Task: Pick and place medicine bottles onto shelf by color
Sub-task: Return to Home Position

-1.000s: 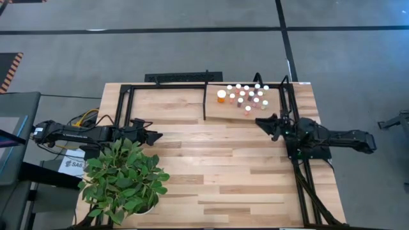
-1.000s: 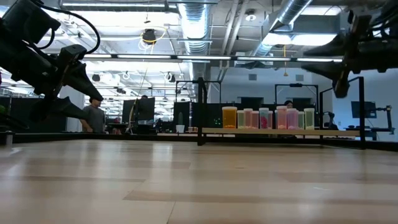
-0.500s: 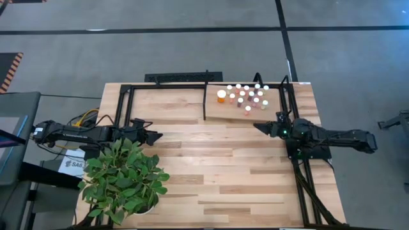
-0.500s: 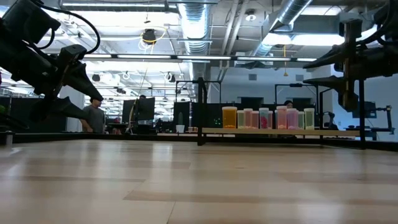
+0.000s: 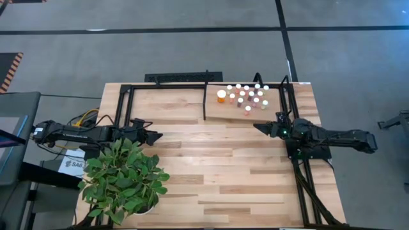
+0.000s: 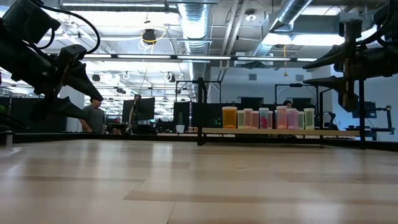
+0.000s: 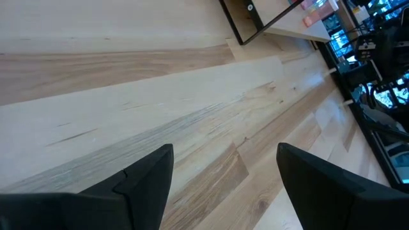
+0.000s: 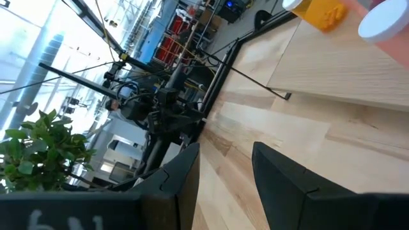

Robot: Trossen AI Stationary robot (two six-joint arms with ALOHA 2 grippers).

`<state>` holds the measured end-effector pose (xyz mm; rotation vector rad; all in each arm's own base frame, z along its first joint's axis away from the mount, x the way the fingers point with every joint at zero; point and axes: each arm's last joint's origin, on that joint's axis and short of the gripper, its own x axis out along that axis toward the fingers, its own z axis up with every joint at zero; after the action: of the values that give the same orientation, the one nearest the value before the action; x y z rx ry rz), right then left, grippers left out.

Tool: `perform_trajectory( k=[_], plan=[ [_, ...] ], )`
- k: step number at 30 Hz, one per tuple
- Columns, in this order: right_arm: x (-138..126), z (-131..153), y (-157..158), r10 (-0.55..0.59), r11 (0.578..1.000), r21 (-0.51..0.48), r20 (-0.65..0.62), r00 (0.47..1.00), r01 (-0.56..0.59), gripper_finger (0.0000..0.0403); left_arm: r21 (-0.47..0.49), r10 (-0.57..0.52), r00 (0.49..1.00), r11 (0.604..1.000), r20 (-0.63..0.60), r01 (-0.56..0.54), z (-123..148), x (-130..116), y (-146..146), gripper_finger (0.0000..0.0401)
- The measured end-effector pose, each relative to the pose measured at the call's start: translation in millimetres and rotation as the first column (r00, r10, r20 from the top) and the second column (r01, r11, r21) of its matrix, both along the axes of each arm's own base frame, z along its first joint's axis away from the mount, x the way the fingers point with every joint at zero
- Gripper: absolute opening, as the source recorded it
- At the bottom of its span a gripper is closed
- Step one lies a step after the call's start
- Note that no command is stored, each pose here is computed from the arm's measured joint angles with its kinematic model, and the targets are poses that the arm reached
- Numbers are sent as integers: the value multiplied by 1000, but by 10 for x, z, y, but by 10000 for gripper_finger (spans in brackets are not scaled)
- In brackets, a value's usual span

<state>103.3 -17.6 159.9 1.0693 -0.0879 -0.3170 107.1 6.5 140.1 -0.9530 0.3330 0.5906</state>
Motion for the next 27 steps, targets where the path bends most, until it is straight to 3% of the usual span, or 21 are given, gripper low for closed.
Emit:
perform_trajectory(
  k=[17,22,27],
  plan=[
    [0,-3,0,0,1000,1,-1,1000,0,166,5,-3,1000,1000,-3,3,0,0,0,265],
    [0,-4,0,0,1000,1,-2,1000,0,166,94,-51,998,994,-40,55,0,-1,2,265],
    [0,-5,0,0,1000,1,-2,1000,0,166,260,-67,992,961,-109,93,6,-5,21,265]
  ],
)
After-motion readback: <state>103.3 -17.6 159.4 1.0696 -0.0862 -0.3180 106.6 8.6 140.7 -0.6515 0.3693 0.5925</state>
